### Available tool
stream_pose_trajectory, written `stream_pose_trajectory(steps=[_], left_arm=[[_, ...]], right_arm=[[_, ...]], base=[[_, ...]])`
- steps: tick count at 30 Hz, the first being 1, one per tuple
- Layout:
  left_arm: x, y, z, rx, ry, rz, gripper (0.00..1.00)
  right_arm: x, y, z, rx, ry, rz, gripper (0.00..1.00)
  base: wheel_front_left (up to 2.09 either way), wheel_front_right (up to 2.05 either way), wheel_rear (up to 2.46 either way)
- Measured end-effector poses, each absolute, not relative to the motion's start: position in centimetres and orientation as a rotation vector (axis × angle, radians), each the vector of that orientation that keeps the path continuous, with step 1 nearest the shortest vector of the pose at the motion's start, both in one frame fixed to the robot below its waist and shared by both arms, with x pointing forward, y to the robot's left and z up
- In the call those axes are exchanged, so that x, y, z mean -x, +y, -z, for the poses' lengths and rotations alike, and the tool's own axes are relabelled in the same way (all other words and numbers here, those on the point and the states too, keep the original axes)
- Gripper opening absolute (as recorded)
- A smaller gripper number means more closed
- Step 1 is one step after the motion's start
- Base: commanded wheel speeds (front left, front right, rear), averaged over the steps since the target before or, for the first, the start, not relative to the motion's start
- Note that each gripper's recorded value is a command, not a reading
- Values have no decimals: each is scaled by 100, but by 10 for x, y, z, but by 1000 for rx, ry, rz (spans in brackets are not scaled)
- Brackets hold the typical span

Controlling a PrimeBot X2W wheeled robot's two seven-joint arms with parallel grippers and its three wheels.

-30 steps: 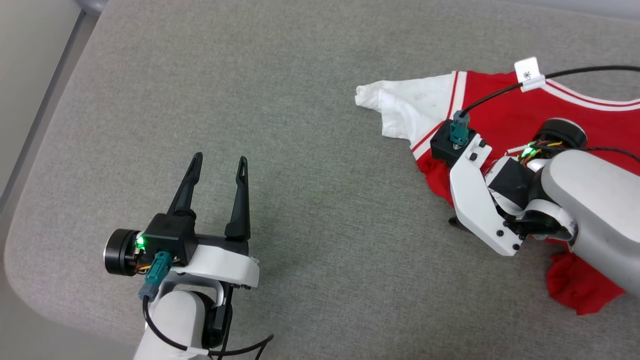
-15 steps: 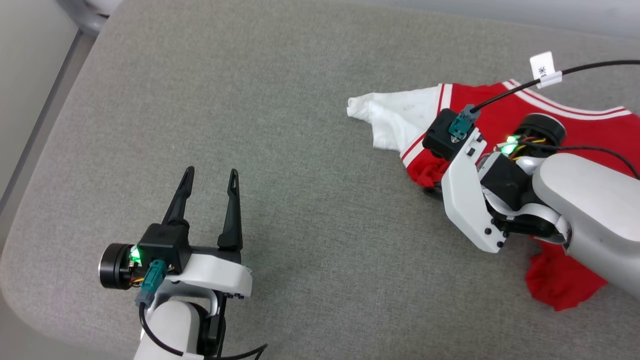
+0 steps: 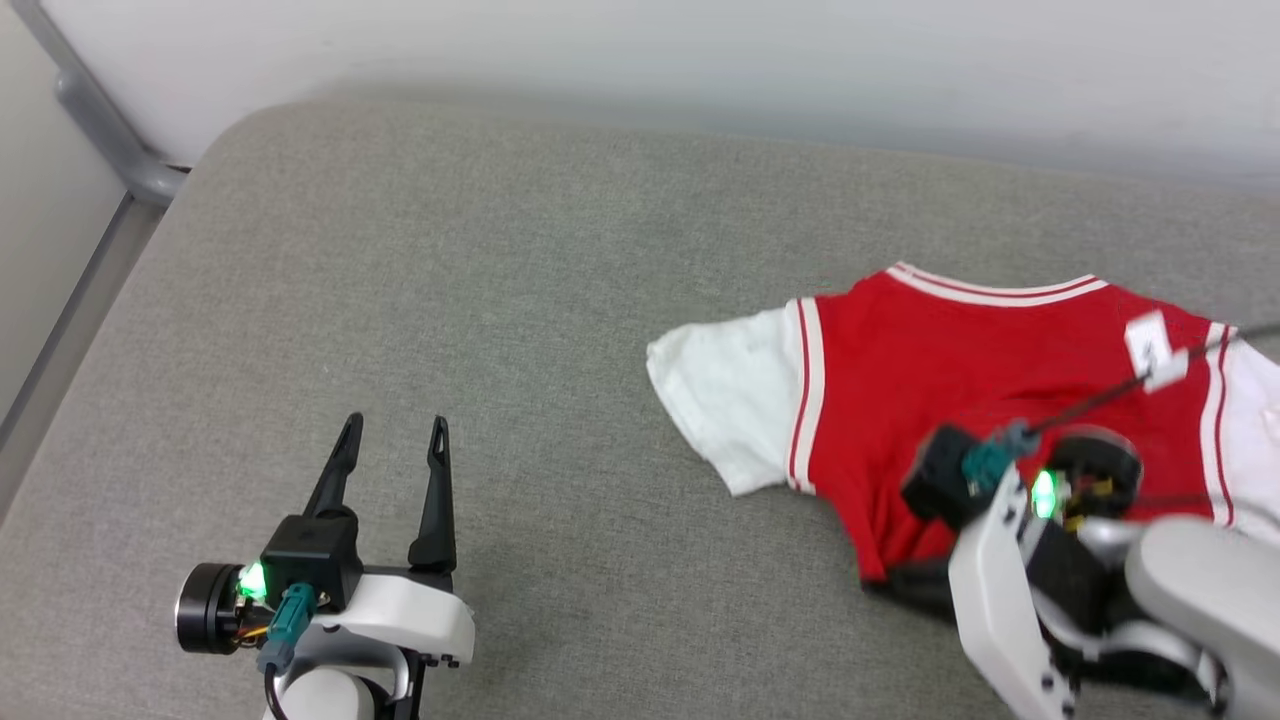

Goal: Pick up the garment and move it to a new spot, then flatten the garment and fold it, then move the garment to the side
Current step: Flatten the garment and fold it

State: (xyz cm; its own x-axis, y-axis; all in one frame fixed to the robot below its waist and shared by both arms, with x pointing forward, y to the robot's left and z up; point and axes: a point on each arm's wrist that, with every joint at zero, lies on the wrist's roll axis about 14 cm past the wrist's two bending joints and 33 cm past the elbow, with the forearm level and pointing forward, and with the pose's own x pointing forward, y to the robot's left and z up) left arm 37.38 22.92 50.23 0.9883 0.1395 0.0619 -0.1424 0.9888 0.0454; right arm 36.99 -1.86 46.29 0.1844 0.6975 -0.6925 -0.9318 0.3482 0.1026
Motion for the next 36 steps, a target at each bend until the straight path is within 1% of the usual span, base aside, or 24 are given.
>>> stream_pose_trajectory(steps=[3,8,10,12,13,15,20,25,30,36], left_arm=[[-371,226,-503,-47,-62,-133,100],[-369,224,-500,-45,-52,-127,100],[-369,224,-499,-45,-49,-126,100],[-369,224,-498,-44,-46,-126,100],[-368,224,-498,-44,-46,-126,100],[-367,225,-498,-45,-45,-125,100],[-365,224,-501,-48,-54,-117,100],[-370,220,-509,-52,-82,-84,100],[-383,216,-521,-60,-116,-45,100],[-412,202,-541,-65,-149,52,100]], right_arm=[[-341,-35,-439,336,837,-1175,0],[-307,-56,-397,286,996,-1128,0],[-301,-59,-385,292,1028,-1115,0],[-302,-58,-382,286,1013,-1104,0],[-305,-55,-384,273,990,-1100,9],[-312,-46,-392,239,930,-1093,100],[-346,-36,-436,160,664,-1038,100],[-372,-52,-472,80,443,-922,100],[-397,-85,-501,14,233,-743,100],[-408,-140,-512,-7,70,-486,100]], base=[[0,0,0],[0,0,0],[0,0,0],[0,0,0],[0,0,0],[0,0,0],[0,0,0],[0,0,0],[0,0,0],[0,0,0]])
